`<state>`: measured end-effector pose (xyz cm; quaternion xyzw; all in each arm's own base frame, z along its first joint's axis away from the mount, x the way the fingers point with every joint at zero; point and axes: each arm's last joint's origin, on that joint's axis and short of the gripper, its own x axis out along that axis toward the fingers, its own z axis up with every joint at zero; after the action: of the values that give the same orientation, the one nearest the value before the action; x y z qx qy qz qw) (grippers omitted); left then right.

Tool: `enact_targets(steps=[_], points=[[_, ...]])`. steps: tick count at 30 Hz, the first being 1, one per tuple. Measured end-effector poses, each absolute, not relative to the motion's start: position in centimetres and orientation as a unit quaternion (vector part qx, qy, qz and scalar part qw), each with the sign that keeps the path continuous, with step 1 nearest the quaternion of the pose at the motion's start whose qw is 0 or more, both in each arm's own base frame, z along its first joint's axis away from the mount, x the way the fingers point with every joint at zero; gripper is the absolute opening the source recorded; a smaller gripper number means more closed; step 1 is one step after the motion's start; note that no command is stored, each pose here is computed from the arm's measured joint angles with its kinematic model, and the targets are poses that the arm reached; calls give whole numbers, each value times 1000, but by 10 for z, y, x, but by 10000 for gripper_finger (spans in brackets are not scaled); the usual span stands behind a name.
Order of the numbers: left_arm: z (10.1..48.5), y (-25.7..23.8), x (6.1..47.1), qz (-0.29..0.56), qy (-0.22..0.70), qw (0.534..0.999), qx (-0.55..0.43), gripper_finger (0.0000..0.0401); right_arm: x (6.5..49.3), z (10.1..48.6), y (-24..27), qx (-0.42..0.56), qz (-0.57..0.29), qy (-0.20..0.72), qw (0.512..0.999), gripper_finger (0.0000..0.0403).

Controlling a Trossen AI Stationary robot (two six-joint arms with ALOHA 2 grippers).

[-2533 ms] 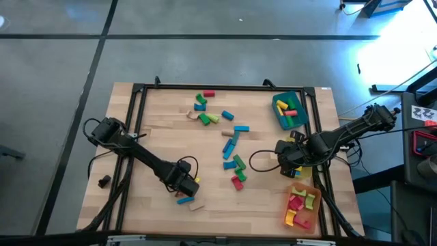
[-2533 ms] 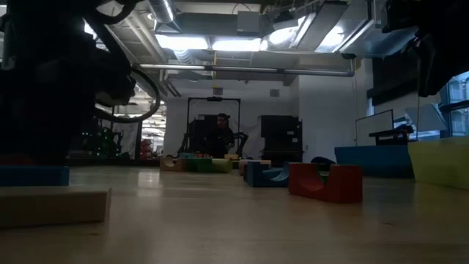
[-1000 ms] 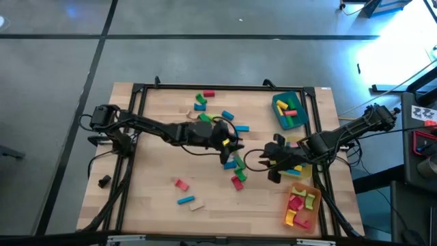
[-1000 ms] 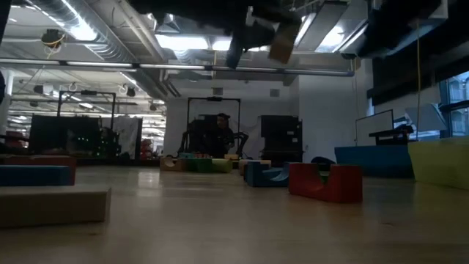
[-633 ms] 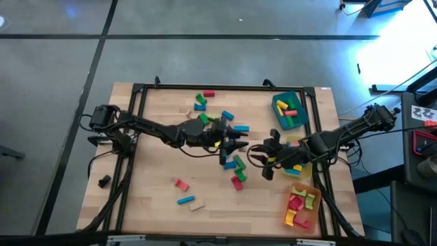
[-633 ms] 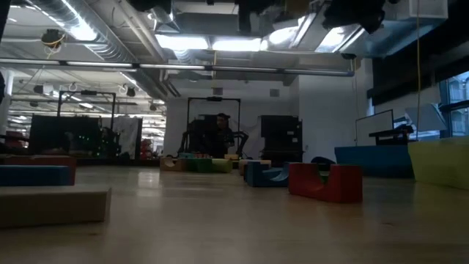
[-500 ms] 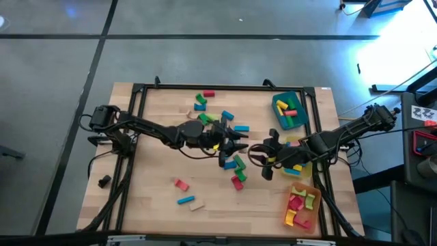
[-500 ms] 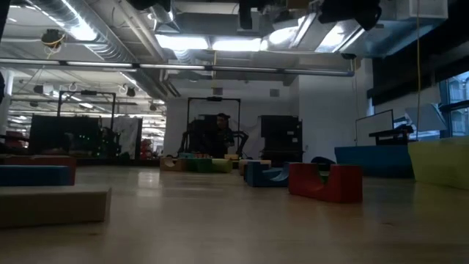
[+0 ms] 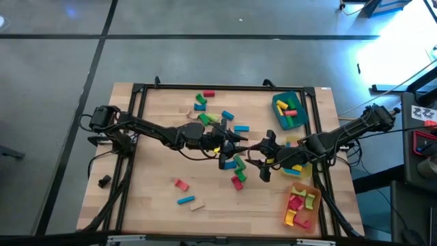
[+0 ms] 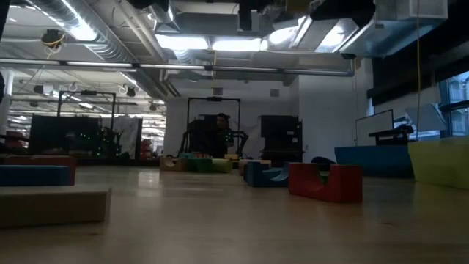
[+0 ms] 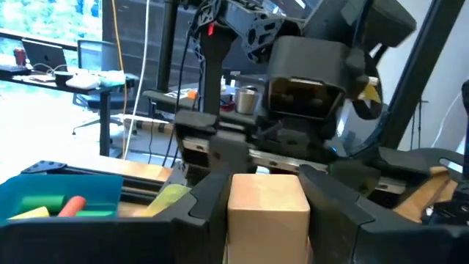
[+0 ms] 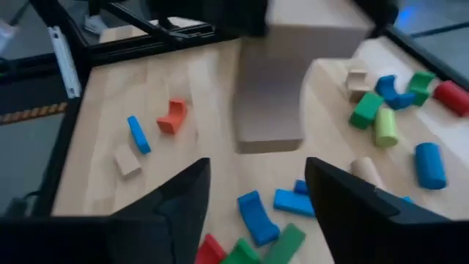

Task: Sort blocks by size
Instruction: Put the brown arch block into the orange bin

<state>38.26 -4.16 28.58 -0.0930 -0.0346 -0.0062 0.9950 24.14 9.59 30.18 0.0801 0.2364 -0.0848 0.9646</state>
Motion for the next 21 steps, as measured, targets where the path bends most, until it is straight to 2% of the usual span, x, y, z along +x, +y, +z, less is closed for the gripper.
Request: enact_targets(steps=[7,14,21], points=[[287,-51,381,-19,-42,996,-82,129,251,306,100,36,-62,198,978,256],[290,-59,380,-29,-52,996,-73,129,264,307,100,19,-52,164,985,257],[289,-63,379,-34,-50,997,-54,129,276,301,93,31,-18,175,984,247]])
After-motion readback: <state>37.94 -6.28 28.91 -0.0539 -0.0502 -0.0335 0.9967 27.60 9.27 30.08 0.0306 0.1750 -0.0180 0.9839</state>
